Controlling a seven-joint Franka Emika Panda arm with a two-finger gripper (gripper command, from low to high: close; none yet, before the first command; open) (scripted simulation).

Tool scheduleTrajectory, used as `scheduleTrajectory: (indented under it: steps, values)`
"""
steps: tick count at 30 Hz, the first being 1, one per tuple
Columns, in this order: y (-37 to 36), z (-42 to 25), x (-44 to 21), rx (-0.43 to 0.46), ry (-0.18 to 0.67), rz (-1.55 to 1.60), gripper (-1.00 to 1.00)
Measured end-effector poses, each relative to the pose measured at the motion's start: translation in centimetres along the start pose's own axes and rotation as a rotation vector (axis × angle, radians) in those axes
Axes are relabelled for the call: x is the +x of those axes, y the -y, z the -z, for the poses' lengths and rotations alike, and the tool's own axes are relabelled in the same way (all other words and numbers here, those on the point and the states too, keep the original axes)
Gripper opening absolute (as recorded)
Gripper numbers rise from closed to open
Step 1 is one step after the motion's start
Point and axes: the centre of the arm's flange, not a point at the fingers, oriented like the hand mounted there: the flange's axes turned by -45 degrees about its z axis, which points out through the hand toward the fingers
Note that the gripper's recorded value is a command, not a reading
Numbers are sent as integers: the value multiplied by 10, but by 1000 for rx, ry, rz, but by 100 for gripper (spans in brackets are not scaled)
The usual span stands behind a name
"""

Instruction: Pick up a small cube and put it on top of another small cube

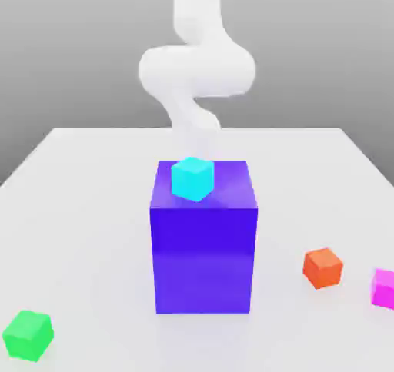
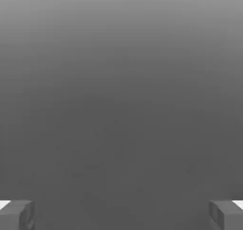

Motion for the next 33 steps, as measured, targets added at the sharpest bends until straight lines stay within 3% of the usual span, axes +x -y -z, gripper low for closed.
scheduleTrajectory:
  steps: [12, 26, 31, 32, 33]
  values:
    - [159, -207, -68, 168, 301, 466, 0]
    - [327, -339, -304, 420, 609, 1035, 0]
    - [338, -382, -359, 442, 630, 1073, 0]
    - [338, -389, -366, 442, 631, 1075, -100]
    - [338, -389, -366, 442, 631, 1075, -100]
